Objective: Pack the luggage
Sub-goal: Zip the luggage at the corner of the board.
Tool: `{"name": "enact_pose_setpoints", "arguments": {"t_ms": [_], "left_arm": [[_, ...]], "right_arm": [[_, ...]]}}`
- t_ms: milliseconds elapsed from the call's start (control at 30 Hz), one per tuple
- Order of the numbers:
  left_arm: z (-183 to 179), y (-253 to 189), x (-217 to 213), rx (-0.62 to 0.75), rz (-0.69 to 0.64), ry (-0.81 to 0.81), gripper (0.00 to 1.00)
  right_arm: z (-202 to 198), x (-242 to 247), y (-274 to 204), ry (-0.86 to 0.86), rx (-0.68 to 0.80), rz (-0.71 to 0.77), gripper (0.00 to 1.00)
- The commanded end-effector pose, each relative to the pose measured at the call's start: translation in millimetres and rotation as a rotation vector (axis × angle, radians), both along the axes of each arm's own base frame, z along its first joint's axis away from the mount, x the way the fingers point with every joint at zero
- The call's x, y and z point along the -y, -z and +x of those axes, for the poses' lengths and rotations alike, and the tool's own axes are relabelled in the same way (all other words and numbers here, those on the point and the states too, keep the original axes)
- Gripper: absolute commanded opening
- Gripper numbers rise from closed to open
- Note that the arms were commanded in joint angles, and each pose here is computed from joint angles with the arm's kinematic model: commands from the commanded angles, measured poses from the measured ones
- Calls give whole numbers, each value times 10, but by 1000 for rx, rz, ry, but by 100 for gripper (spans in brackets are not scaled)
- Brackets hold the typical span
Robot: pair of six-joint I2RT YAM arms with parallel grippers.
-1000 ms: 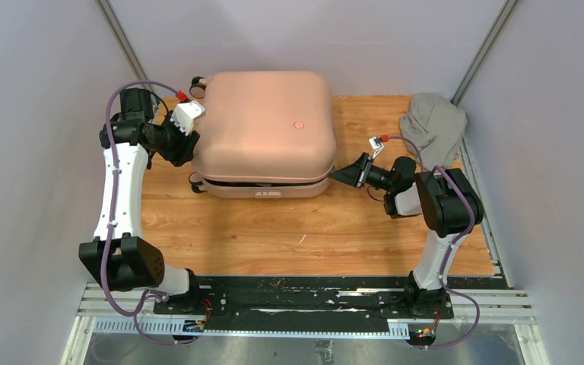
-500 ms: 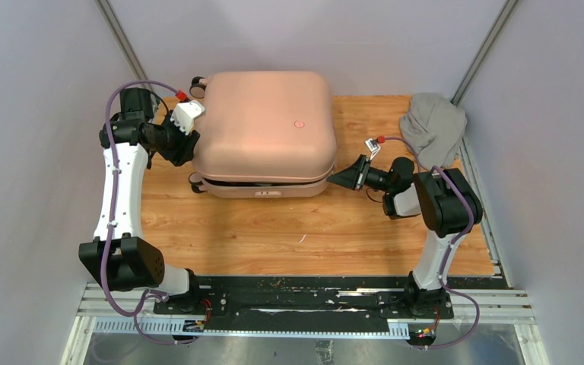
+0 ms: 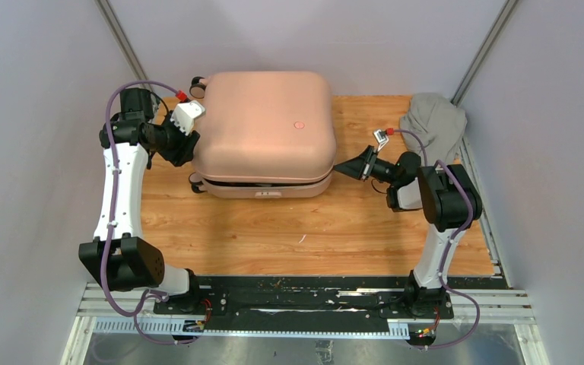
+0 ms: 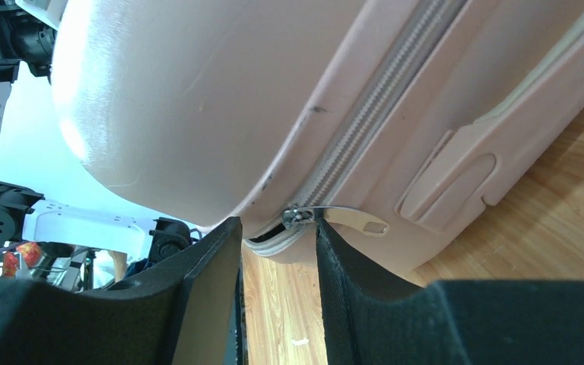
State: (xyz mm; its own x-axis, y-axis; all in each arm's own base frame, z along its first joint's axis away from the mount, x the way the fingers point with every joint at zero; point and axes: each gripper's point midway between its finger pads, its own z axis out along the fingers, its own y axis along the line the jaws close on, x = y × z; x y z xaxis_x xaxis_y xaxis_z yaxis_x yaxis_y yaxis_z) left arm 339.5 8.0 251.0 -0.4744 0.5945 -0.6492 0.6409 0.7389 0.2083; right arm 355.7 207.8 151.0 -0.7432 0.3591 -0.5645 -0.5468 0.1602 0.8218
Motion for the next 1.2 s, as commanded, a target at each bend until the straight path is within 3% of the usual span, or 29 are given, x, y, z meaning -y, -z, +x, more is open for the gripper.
{"name": "enact_pose_setpoints", "arguments": {"t_ms": [0, 200, 433, 733, 933, 1167], "left_arm": [[191, -450, 35, 172, -10, -8, 0], [193, -441, 10, 170, 0, -16, 0], [203, -492, -69, 183, 8, -39, 0], [240, -476, -145, 175, 15, -64, 0], [252, -450, -118, 165, -5, -61, 0], [264, -485, -201, 177, 41, -77, 0]], "right_arm": [[-11, -4, 4, -29, 24, 9, 45], [20, 17, 89, -20, 2, 4, 54], [90, 46, 214, -21, -31, 2, 54], [230, 151, 175, 6, -15, 11, 70], [20, -123, 136, -105, -2, 13, 70], [-125, -185, 182, -138, -24, 9, 60]]}}
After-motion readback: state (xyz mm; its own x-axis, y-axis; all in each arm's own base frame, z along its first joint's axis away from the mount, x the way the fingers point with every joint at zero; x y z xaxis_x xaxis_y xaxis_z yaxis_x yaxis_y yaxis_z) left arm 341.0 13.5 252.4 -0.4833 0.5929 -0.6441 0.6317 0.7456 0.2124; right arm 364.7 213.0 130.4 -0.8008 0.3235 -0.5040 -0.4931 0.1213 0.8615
